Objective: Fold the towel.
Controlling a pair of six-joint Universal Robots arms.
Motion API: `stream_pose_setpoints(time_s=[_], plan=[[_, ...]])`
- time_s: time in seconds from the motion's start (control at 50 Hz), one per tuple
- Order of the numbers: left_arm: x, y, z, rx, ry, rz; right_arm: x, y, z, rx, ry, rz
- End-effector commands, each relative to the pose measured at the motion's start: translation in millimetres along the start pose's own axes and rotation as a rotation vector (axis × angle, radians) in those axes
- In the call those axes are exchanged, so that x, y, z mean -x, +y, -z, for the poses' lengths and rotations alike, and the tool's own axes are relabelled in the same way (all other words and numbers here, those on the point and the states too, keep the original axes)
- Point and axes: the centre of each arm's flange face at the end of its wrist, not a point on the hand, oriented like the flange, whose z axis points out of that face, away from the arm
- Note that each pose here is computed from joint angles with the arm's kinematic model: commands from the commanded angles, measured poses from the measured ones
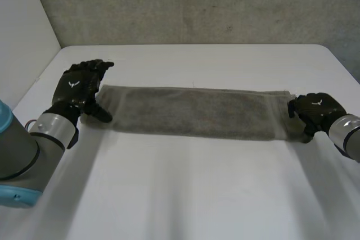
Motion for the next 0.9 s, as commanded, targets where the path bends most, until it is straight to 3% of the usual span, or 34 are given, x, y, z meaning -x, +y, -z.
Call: stream_pose_setpoints(time_s=[0.02, 0.5, 0.78, 0.9], plan=[[9.1, 2.1, -3.2, -0.01, -0.027, -0.006, -6.6, 21.2, -20.7, -0.002, 0.018, -0.004], [3.7, 8.9, 2.0, -0.023, -0.014, -0.009, -14.2, 35.4, -35.3, 0.001, 0.047, -0.011], [5.4, 9.4, 4.0, -0.021, -0.02, -0.01, -125.3, 30.4, -8.8, 0.003, 0.319, -0.001], [5.2, 10.0, 4.5, -0.019, -0.02, -0.01, -151.7, 10.2, -4.2, 0.022, 0.346, 0.123]])
